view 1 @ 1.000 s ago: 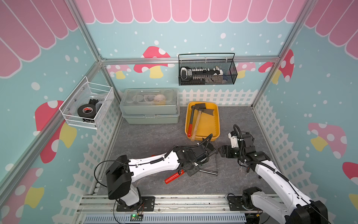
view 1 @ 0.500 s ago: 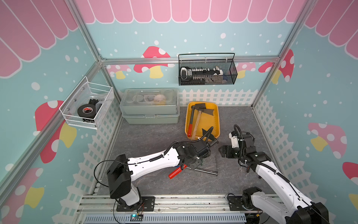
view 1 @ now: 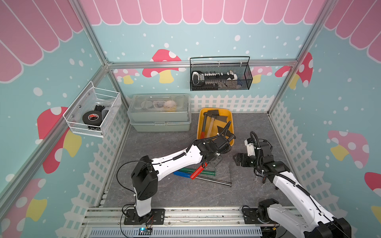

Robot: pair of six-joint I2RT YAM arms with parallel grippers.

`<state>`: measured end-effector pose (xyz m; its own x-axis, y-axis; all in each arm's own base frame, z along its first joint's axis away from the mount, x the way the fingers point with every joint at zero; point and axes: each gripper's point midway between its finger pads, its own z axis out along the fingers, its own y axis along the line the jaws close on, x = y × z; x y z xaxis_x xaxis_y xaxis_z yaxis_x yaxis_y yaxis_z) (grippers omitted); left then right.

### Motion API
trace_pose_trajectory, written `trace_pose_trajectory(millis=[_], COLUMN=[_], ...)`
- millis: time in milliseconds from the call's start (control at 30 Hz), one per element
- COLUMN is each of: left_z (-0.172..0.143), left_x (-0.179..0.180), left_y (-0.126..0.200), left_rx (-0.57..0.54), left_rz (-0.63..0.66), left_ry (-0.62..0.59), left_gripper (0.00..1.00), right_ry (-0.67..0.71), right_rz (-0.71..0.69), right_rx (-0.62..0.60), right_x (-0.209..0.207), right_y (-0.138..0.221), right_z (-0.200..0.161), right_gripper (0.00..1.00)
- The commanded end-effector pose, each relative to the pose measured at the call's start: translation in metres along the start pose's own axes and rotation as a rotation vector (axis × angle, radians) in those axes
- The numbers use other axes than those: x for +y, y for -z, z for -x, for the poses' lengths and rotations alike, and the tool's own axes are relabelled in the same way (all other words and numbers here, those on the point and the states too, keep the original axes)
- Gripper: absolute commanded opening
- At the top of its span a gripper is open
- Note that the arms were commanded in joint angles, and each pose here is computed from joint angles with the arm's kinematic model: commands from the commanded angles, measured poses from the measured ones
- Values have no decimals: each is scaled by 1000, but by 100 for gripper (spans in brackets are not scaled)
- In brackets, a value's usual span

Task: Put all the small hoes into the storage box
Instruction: Pick up the hoe from the center of the board, then place the hoe in the storage box.

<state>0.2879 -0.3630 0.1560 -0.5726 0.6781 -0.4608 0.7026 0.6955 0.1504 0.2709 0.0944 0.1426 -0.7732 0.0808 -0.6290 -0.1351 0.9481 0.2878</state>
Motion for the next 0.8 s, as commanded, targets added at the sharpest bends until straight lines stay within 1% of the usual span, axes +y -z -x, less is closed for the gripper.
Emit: trace_pose_trajectory(millis=[0,167,267,400,767], left_z=[26,40,48,62,93], left_x=[13,24,28,34,44], left_y=[5,-3,-7,-6,-22], left_rx=[-45,-23,-13,-17,-35], left_rz=[6,41,38,48,-31], left_ry=[65,78,88,97,188], left_gripper=[0,0,0,0,0], right_ry=[-13,-20,-17,-19,-34], right_rz=[-8,-12,-13,-11,-20], right_rx=[-32,-37,-39,-36,-48], right_x=[0,-1,-1,0,-2], right_y=[8,10,11,11,13], right_z=[10,10,9,8,10], right_gripper=[89,89,89,89,89])
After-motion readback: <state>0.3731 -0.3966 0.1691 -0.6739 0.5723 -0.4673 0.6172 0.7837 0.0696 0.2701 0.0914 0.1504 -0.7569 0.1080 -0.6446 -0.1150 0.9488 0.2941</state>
